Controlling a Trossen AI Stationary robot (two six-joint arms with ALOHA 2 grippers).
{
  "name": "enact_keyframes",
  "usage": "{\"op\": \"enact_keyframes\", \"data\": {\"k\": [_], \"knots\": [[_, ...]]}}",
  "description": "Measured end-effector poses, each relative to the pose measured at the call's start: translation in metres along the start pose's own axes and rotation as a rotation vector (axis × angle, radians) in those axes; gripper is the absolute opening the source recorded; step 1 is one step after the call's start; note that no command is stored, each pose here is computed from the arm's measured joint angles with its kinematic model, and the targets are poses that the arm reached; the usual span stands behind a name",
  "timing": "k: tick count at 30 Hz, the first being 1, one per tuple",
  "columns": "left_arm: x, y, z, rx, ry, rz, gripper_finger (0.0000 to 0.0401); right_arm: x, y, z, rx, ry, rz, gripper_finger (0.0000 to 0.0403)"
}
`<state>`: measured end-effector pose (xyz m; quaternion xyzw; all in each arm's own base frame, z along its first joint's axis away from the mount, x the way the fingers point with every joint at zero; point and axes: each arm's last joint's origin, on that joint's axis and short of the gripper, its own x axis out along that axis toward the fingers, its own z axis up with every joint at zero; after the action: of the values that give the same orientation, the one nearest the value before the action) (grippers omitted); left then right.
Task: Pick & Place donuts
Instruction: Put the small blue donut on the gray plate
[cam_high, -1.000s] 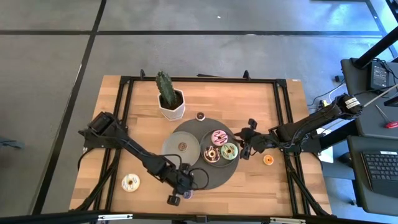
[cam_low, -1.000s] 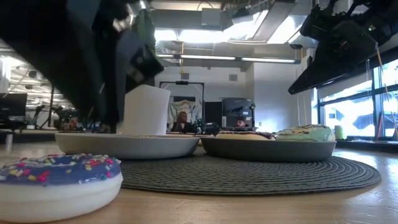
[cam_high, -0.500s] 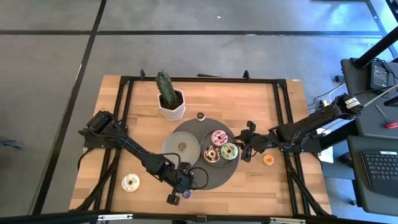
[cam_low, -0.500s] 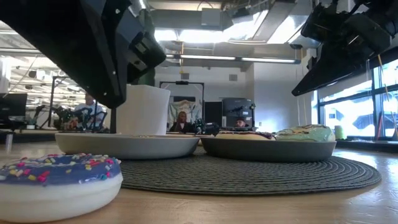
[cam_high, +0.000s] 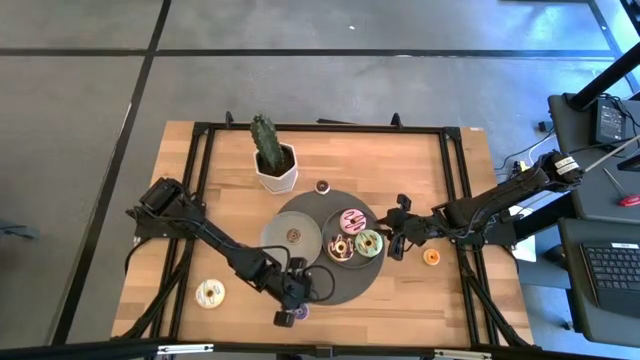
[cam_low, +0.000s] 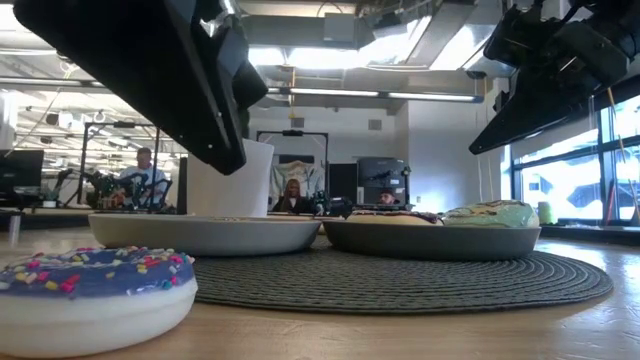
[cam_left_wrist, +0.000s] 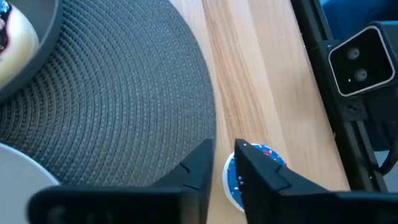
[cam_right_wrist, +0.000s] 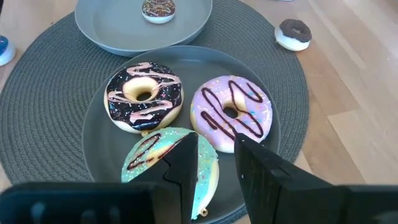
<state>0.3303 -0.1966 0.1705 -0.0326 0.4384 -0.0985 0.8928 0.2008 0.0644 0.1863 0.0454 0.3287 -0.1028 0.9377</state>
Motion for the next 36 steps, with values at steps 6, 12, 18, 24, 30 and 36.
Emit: {"op": "enact_keyframes", "data": {"k": [6,12,18,24,30,36], "knots": [[0.000,0.000,0.000,-0.034,-0.002,0.008,0.0132,0.000,0.000,0.000,0.000,0.000,0.000,0.0108],[0.000,0.000,0.000,-0.034,0.000,-0.008,0.0181,0.000,0.000,0.000,0.000,0.000,0.000,0.0108],[0.000,-0.002,-0.001,-0.030,0.018,-0.024,0.0191,0.000,0.000,0.000,0.000,-0.001,0.000,0.0108],[-0.001,-0.007,-0.004,-0.013,0.011,-0.004,0.0183,0.000,0.000,0.000,0.000,-0.001,0.000,0.0108],[0.010,-0.012,-0.011,-0.008,0.023,-0.009,0.0172,0.000,0.000,0.000,0.000,-0.001,0.000,0.0108],[0.023,-0.010,-0.020,-0.015,0.071,0.011,0.0164,0.000,0.000,0.000,0.001,-0.001,0.000,0.0108]]}}
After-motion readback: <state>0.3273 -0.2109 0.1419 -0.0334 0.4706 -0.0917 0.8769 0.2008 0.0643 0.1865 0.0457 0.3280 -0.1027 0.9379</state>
